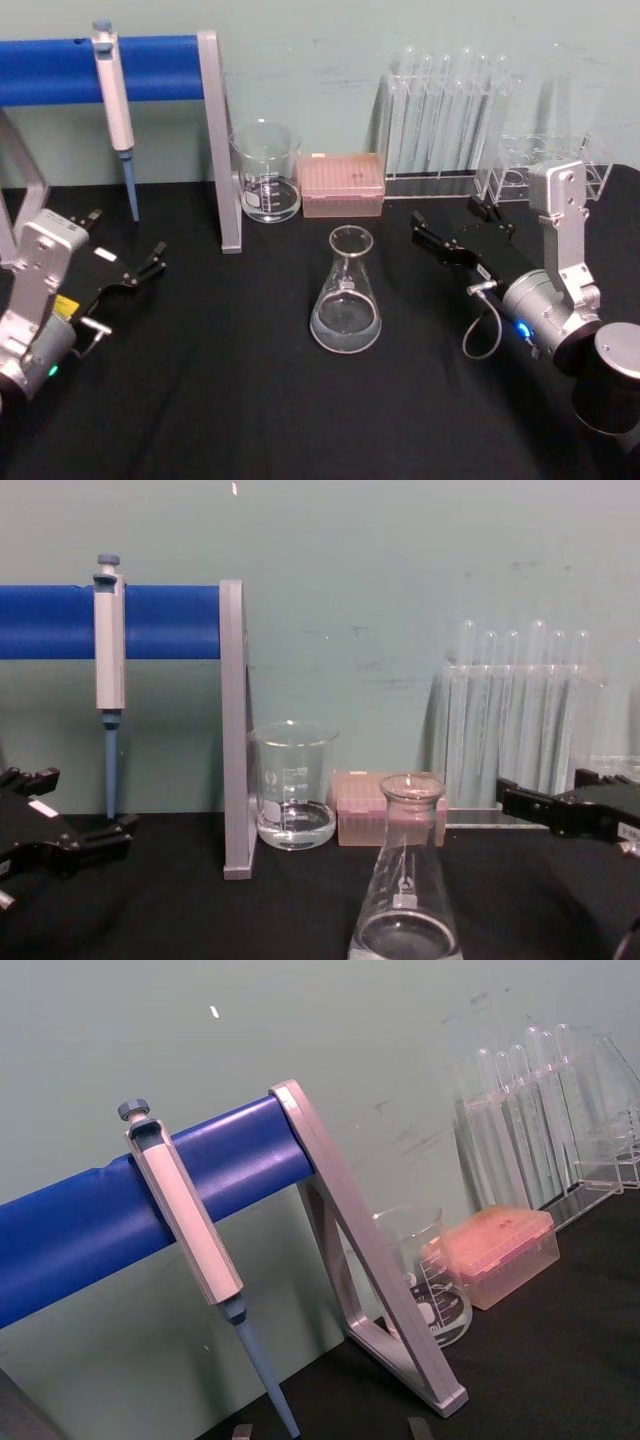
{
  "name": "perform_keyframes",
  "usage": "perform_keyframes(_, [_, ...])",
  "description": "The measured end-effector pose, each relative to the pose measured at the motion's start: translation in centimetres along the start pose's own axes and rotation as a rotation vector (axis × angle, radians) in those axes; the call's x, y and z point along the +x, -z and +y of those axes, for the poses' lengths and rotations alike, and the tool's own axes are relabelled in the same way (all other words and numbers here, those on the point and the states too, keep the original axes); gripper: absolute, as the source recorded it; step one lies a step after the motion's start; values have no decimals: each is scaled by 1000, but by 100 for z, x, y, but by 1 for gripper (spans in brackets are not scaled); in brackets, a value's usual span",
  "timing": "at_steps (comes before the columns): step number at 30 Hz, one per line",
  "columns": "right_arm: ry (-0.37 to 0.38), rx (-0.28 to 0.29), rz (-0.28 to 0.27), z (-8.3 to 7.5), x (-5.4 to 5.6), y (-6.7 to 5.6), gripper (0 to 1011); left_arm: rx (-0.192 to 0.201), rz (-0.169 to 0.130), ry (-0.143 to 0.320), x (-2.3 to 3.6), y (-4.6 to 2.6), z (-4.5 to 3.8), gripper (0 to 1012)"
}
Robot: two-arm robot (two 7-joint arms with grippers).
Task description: Grasp the erlenmeyer flask with one hand, shake it three times, then place it back.
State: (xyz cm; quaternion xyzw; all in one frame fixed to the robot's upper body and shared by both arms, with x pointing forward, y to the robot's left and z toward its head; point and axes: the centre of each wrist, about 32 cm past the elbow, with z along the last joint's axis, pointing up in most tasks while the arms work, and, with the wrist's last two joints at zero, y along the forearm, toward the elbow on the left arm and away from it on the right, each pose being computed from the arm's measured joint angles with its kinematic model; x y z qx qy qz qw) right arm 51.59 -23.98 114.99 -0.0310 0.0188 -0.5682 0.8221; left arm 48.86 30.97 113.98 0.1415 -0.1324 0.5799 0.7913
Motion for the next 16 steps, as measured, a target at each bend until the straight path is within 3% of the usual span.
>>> perform_keyframes(16, [0,0,0,0,0,0,1000,0,0,0,0,0,0,1001])
